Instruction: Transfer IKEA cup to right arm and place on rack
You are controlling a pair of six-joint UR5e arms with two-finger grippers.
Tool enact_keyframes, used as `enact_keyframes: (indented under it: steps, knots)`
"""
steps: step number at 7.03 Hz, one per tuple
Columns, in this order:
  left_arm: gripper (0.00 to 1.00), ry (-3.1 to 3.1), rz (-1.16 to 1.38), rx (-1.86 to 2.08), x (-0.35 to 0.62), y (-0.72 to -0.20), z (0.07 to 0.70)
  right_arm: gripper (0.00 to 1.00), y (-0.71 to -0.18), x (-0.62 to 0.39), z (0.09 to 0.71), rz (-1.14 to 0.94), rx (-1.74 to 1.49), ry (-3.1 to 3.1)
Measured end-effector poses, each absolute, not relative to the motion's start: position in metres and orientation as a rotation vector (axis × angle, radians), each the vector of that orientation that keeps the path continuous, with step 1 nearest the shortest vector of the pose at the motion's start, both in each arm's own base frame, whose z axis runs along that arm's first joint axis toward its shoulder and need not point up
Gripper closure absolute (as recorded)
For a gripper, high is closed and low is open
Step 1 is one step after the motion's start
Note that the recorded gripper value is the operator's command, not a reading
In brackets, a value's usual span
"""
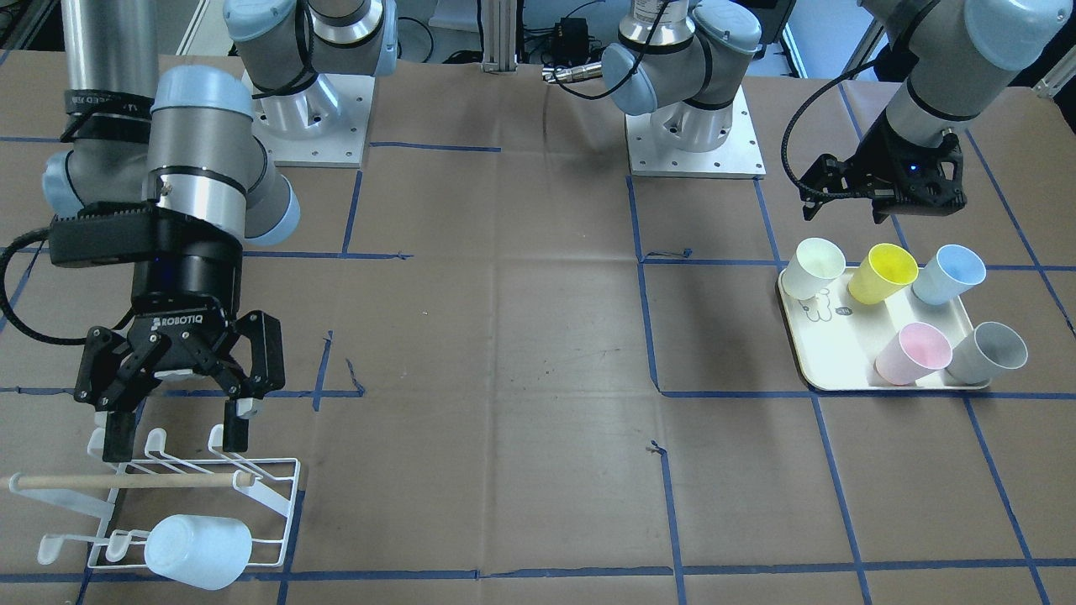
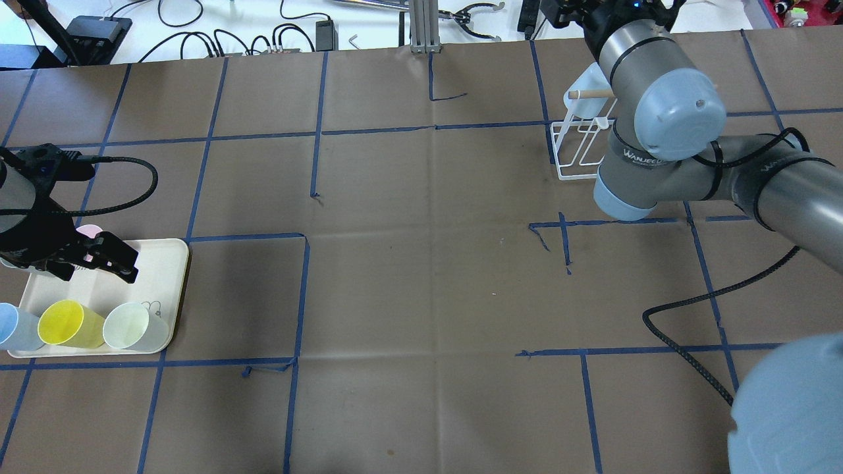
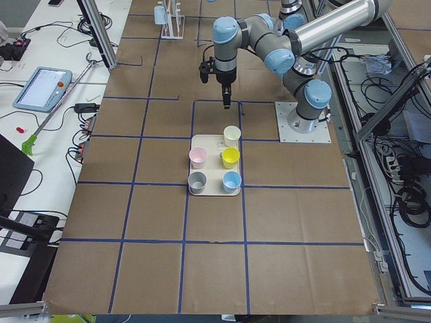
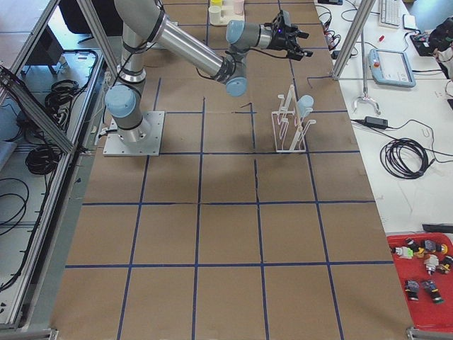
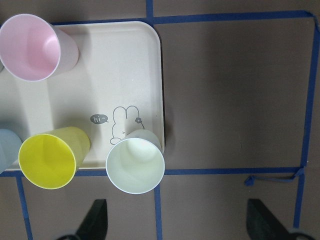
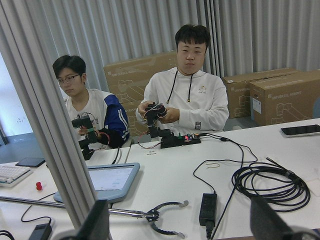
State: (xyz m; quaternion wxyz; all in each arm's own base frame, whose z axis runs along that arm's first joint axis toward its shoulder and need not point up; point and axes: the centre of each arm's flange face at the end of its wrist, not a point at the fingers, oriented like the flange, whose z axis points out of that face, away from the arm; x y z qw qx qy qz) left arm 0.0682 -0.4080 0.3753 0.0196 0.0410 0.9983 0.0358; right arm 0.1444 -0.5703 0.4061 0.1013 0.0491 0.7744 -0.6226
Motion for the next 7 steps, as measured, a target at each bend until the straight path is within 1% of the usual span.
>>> enact_keyframes:
  steps: [2,4,7]
  knots:
    - [0.03,3.092,0.095,0.221,0.072,-0.406,0.344,0.00,-0.537,0.164,0.424,-1.735,0.305,2.169]
    - [0.05,3.105,0.112,0.187,0.083,-0.392,0.306,0.00,-0.512,0.184,0.422,-1.563,0.497,2.053]
    - [0.05,3.133,0.178,0.138,0.093,-0.384,0.269,0.00,-0.501,0.214,0.405,-1.253,0.702,1.900]
